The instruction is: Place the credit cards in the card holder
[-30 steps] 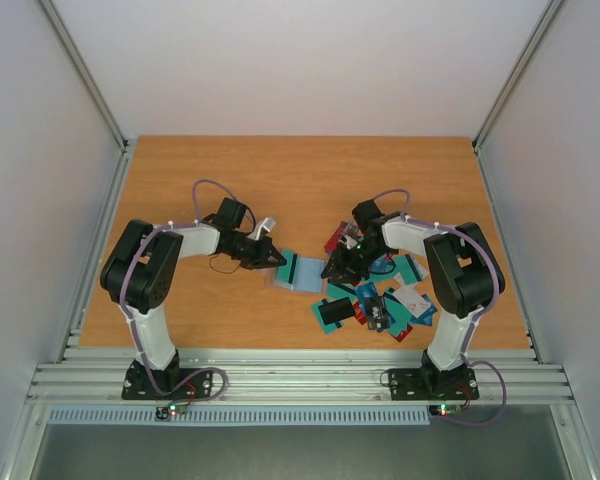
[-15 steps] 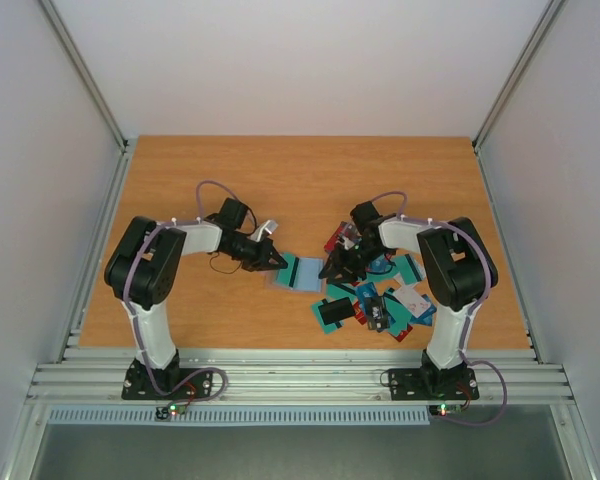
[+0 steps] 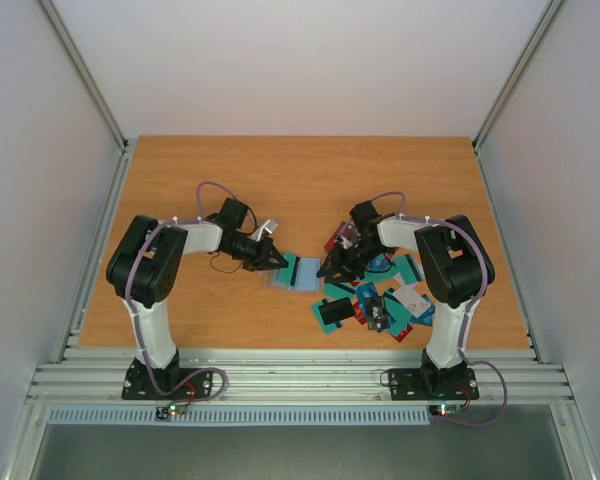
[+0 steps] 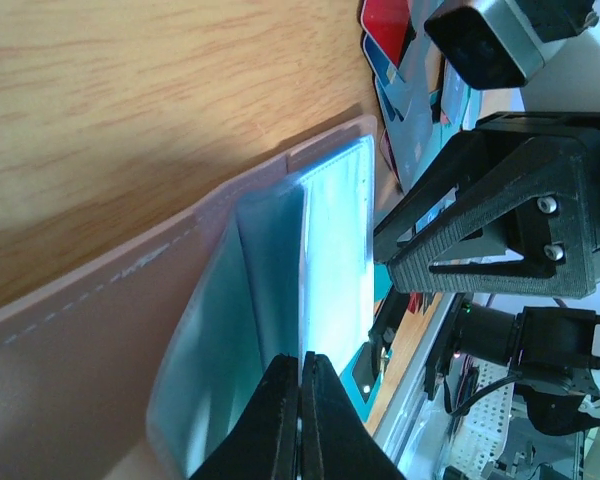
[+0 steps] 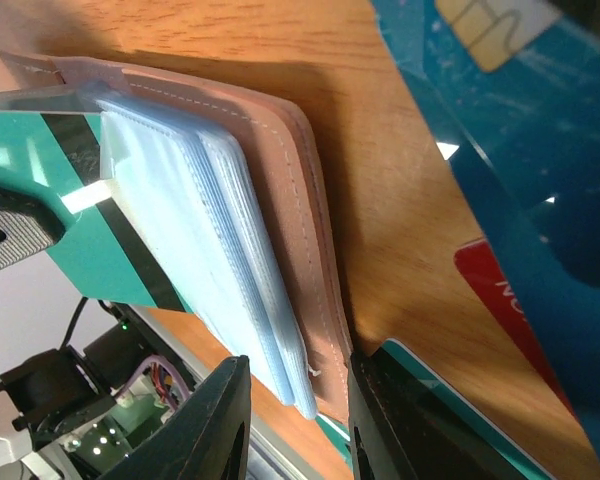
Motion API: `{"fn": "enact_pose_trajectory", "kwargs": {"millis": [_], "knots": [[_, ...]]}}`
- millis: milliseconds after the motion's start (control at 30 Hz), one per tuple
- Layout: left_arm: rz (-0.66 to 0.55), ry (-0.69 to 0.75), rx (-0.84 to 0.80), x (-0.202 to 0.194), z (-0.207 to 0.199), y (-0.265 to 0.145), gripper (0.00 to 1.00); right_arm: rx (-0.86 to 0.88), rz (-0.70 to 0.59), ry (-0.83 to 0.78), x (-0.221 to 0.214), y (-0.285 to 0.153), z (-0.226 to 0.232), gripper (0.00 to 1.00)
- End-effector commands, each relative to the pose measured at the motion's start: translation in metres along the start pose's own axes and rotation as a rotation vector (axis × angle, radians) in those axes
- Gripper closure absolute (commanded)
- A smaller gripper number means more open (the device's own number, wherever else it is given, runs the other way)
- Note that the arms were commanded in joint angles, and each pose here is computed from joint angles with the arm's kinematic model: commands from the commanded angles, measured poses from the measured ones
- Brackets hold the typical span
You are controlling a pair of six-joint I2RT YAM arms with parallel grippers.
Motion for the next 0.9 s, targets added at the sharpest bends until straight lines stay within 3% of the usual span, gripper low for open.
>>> {"fn": "enact_pose_trajectory", "kwargs": {"millis": [0, 867], "knots": [[-0.036, -0.004, -0.035, 0.012, 0.003, 0.005, 1.00, -0.032, -0.022, -0.013, 0.009, 0.005, -0.007, 0.71], [0.006, -0.121, 0.007, -0.013, 0.009, 0.019, 1.00, 0.005, -0.031, 0.087, 0.009, 0.013, -0.014, 0.75]]}}
Point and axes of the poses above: each gripper's point midway between its finger pads, its own y axis out along the fingers, its own z axis along the line the jaws close on, x = y × z, the point moved 4 cm from there along -y, back along the fingers, and after that the axes turned 11 degrees about y, right-handed, at the moved point
